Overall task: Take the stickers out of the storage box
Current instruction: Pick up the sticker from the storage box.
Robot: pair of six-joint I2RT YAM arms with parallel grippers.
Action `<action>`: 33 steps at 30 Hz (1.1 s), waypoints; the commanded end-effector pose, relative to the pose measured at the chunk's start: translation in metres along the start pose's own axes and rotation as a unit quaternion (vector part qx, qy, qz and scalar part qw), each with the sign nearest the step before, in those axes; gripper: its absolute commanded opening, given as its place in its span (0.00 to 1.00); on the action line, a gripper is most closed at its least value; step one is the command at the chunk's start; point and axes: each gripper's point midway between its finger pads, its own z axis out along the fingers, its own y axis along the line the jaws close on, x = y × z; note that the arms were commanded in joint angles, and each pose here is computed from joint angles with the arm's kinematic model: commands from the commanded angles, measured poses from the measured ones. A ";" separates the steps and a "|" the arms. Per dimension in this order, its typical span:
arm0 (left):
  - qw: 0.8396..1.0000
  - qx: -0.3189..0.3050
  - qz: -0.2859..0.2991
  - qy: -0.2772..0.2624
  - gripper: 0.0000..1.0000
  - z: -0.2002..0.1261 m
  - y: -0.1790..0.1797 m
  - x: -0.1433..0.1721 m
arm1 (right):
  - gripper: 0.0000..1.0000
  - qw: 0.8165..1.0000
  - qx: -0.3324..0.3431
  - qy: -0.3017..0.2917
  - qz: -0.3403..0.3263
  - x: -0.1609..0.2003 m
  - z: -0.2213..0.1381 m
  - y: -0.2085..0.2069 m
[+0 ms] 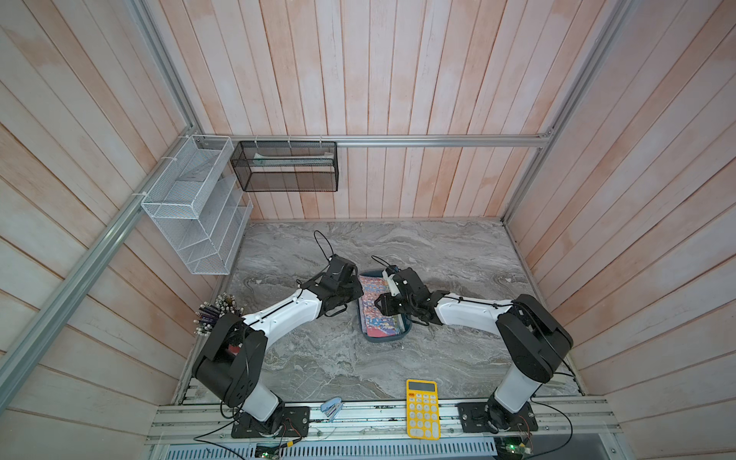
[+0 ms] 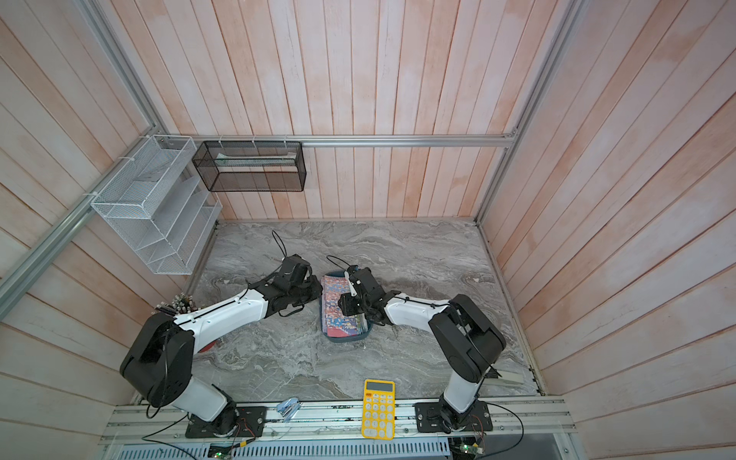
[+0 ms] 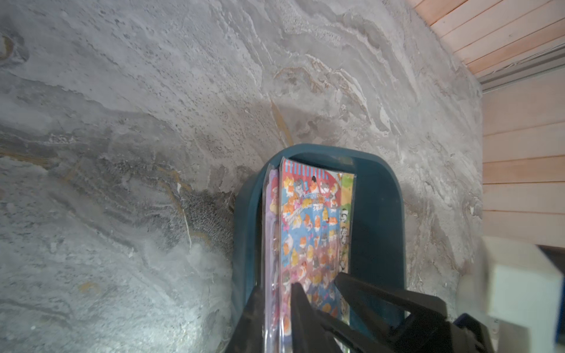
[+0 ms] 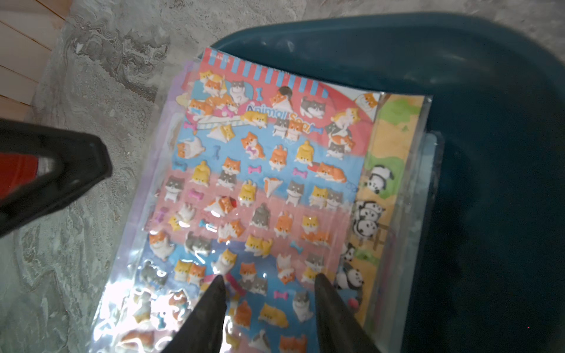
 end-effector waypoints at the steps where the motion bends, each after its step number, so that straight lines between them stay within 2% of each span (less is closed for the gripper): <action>1: 1.000 0.020 0.003 -0.004 0.18 -0.004 -0.014 -0.009 | 0.48 1.000 -0.007 0.019 0.008 0.010 0.007 0.002; 4: 0.999 0.038 0.004 -0.007 0.17 -0.010 -0.024 -0.012 | 0.48 1.000 -0.002 0.020 0.006 0.011 0.008 0.000; 8: 0.999 0.040 0.004 0.003 0.25 -0.007 -0.025 -0.006 | 0.48 1.000 0.002 0.021 0.007 0.014 0.008 -0.002; 17: 0.999 0.026 0.003 0.044 0.25 0.019 -0.019 0.013 | 0.48 1.000 0.007 0.021 0.003 0.014 0.006 -0.004; 24: 0.999 0.015 0.008 0.051 0.25 0.029 -0.017 0.017 | 0.48 1.000 0.006 0.021 0.001 0.014 0.006 -0.004; 29: 0.998 0.030 0.007 0.055 0.00 0.030 -0.028 0.017 | 0.47 1.000 0.000 0.022 0.000 0.014 0.006 -0.002; 33: 0.998 0.037 0.014 0.043 0.00 0.022 -0.037 0.009 | 0.47 1.000 -0.001 0.009 -0.005 0.005 -0.001 0.002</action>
